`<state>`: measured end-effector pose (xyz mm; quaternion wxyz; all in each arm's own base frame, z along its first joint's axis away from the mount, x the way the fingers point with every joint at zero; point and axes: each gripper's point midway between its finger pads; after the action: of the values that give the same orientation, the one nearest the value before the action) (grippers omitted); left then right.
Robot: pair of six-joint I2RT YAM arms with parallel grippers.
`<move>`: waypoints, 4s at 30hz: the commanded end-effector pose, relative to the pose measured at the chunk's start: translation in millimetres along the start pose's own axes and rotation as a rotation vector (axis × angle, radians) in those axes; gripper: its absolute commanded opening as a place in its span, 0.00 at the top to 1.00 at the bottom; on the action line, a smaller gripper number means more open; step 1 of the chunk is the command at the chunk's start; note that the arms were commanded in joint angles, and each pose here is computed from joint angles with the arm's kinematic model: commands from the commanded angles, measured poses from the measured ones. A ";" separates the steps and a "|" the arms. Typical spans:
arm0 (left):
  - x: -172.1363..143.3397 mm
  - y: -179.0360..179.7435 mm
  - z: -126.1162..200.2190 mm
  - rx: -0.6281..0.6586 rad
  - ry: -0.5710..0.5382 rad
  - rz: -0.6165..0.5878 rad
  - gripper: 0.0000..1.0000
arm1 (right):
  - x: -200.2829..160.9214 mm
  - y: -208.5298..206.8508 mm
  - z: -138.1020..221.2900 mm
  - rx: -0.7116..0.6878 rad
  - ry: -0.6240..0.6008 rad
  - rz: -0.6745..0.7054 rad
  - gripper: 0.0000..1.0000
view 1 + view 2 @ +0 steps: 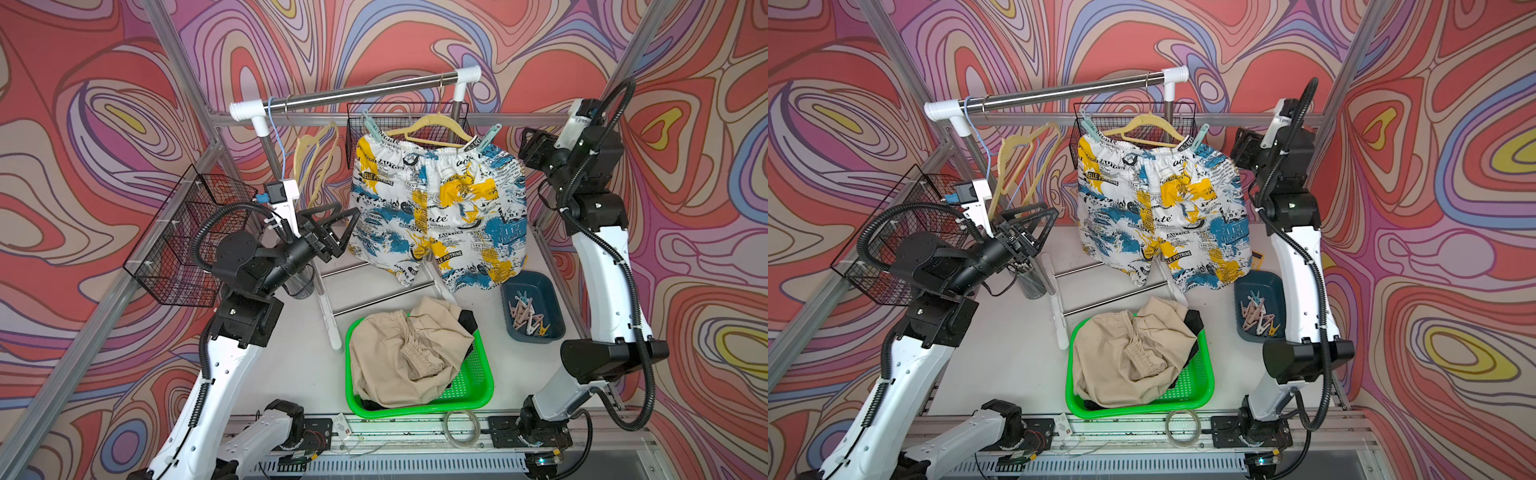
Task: Remove the clothespins securing shorts to the hanger
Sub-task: Adjust the hanger on the clothesline.
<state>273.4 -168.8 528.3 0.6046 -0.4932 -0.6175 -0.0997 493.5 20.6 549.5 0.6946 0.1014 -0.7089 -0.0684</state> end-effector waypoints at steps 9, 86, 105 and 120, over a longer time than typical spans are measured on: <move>-1.0 -13.5 -6.4 -0.076 0.013 0.007 0.21 | -71.0 35.2 1.8 0.268 0.238 -0.074 0.28; -5.5 6.1 -68.3 0.743 0.036 -0.565 0.44 | -198.2 336.7 127.0 0.788 0.377 0.049 0.30; 2.1 29.1 -38.9 0.943 0.064 -0.697 0.76 | -181.6 305.7 139.7 0.702 0.329 0.085 0.30; 18.2 6.9 -32.3 0.813 0.012 -0.649 1.00 | -151.7 250.4 150.5 0.511 0.227 0.150 0.30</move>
<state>312.3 -178.6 534.0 0.7035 0.0370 -0.7092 -0.0281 334.3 310.3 453.6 0.7250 0.2619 -0.6083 0.1890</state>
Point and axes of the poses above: each gripper's point midway between its finger pads, its own z axis back along the fingers, its own y axis along the line the jaws close on, x = y × z, and after that the axes turned 2 degrees about z, right-handed
